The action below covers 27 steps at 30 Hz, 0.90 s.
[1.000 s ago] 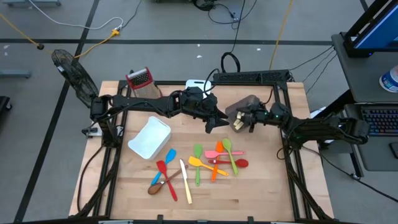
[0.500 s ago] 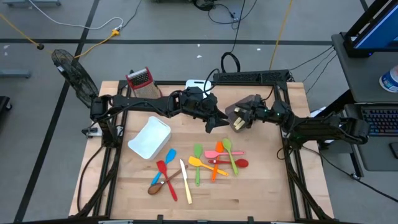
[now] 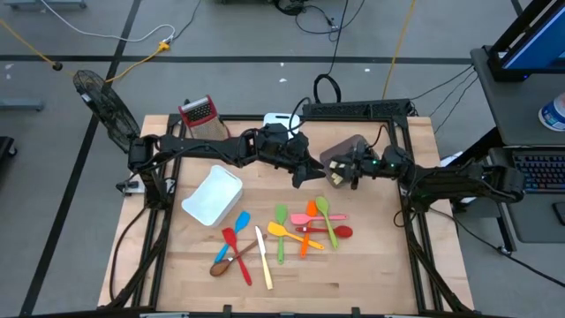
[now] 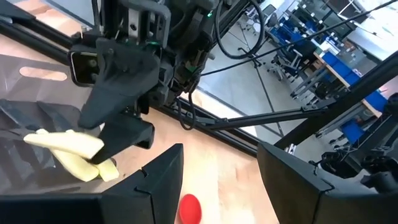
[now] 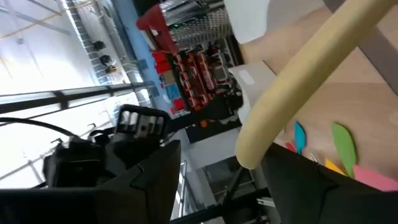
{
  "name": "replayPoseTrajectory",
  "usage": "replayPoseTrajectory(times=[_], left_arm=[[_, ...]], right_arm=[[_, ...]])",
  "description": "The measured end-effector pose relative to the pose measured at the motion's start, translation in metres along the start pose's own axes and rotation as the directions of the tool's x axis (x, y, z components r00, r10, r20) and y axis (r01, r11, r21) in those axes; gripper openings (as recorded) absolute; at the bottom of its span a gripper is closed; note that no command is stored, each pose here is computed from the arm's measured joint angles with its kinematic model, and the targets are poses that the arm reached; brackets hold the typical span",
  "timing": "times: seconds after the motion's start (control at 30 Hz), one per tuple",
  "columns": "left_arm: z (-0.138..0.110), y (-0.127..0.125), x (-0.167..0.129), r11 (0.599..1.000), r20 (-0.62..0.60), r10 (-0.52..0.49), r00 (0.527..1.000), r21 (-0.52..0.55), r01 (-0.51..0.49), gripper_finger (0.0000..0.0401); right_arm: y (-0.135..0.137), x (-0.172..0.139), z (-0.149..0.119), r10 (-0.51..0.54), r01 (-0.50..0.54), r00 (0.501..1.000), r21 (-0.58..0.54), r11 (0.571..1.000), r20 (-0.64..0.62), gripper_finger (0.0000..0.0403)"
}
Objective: Pick & Place Kitchen Items
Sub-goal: Put the yellow table knife into the black bin
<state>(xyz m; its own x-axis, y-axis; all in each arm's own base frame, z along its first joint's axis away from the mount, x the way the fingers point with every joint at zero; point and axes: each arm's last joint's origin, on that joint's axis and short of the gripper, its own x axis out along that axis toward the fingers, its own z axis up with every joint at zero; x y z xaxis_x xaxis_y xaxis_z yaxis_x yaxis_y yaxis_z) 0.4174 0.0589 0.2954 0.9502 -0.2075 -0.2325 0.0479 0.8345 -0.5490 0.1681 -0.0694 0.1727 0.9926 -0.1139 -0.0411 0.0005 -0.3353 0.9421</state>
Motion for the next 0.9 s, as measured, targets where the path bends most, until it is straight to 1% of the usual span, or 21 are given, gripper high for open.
replayPoseTrajectory(times=[0.13, 0.2, 0.3, 0.37, 0.5, 0.63, 0.77, 0.9], left_arm=[[0.0, -0.004, 0.001, 1.0, 0.013, -0.017, 1.0, 0.008, 0.017, 0.0209], [0.0, -0.006, 0.002, 1.0, 0.018, -0.026, 0.999, 0.004, 0.026, 0.0209], [-0.002, -0.01, 0.003, 0.999, 0.015, -0.036, 0.999, -0.002, 0.036, 0.0209], [-0.003, -0.012, 0.004, 0.999, 0.012, -0.041, 0.999, -0.001, 0.041, 0.0209], [-0.006, -0.017, 0.006, 0.999, 0.004, -0.053, 0.999, 0.0, 0.053, 0.0209], [-0.009, -0.022, 0.008, 0.998, -0.001, -0.064, 0.998, -0.004, 0.064, 0.0209], [-0.011, -0.027, 0.009, 0.997, -0.007, -0.075, 0.997, -0.012, 0.075, 0.0209], [-0.015, -0.033, 0.011, 0.996, -0.018, -0.09, 0.996, -0.019, 0.09, 0.0209]], right_arm=[[-0.008, -0.001, 0.003, -0.093, 0.094, 0.996, 0.042, 0.995, -0.006, 0.0211], [-0.013, -0.001, 0.004, -0.133, 0.133, 0.991, 0.034, 0.991, 0.006, 0.0211], [-0.012, -0.001, 0.004, -0.125, 0.125, 0.992, 0.013, 0.992, 0.0, 0.0213], [-0.009, -0.001, 0.002, -0.108, 0.109, 0.994, 0.009, 0.994, -0.033, 0.0214], [-0.01, -0.001, 0.0, -0.129, 0.135, 0.986, 0.047, 0.99, -0.107, 0.0214], [-0.01, -0.001, -0.001, -0.137, 0.147, 0.982, 0.062, 0.987, -0.133, 0.0214], [-0.005, -0.001, -0.003, -0.086, 0.09, 0.985, 0.02, 0.996, -0.148, 0.0215], [0.008, -0.001, -0.007, 0.032, -0.041, 0.981, -0.043, 0.998, -0.189, 0.0215]])
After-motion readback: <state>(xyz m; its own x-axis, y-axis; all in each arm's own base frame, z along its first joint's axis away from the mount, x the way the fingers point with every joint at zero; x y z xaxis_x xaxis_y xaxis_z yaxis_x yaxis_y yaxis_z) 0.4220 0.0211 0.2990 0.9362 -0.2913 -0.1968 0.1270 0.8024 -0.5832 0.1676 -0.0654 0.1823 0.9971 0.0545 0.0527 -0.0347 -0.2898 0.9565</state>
